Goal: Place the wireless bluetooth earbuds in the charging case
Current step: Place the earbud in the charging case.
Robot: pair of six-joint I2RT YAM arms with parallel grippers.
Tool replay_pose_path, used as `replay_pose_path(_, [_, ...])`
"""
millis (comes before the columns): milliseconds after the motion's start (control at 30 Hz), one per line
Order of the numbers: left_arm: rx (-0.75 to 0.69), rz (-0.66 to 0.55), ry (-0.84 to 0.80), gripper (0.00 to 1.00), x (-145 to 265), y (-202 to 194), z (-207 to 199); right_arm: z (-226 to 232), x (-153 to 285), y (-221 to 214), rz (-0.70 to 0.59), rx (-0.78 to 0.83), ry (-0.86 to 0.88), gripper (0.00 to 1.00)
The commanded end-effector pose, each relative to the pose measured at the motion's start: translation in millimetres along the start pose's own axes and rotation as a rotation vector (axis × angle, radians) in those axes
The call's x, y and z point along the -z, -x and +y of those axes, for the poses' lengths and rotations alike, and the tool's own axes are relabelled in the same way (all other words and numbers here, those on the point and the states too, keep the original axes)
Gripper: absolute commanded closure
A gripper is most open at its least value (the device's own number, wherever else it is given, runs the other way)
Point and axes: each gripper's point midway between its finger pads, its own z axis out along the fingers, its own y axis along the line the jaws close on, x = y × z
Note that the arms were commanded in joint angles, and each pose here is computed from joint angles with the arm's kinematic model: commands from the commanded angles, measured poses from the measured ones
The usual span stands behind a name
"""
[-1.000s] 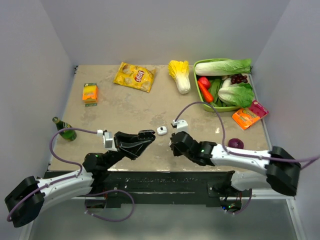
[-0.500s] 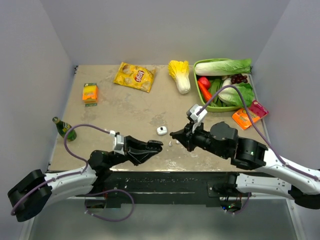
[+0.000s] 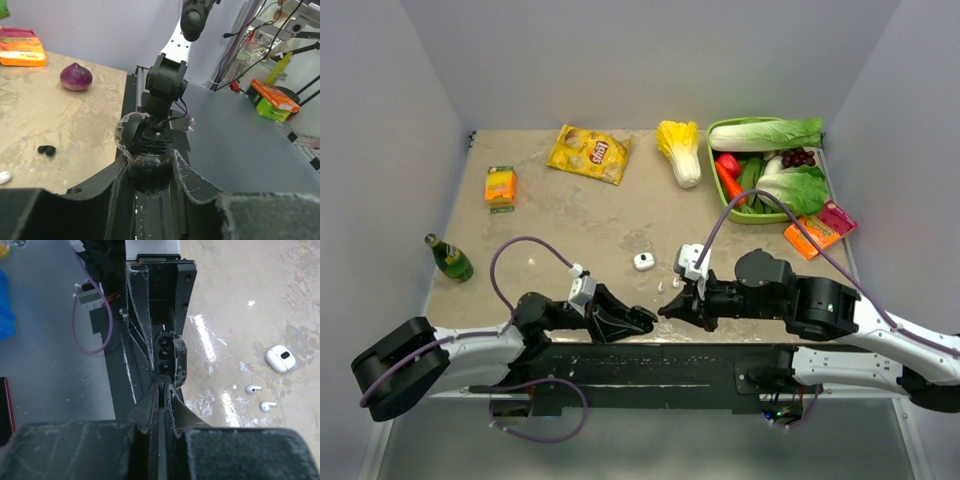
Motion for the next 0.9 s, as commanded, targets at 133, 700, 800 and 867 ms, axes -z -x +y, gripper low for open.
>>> replay_pose_path(133, [-0.052, -0.078, -0.113, 1.0, -16, 36, -16, 8, -13, -14, 0.048, 0.043, 0.059, 1.0])
replay_pose_path(700, [-0.083, -0.086, -0.096, 1.0, -23, 48, -12, 5, -37, -20, 0.045, 0.022, 0.01, 1.0])
replay_pose_path(800, [-0.084, -0.088, -0.093, 1.0, -22, 47, -12, 0, -38, -20, 0.049, 0.02, -0.019, 1.0])
replay_pose_path(867, [-0.085, -0.091, -0.093, 1.0, -22, 48, -12, -1, -39, -22, 0.06, 0.02, -0.031, 1.0])
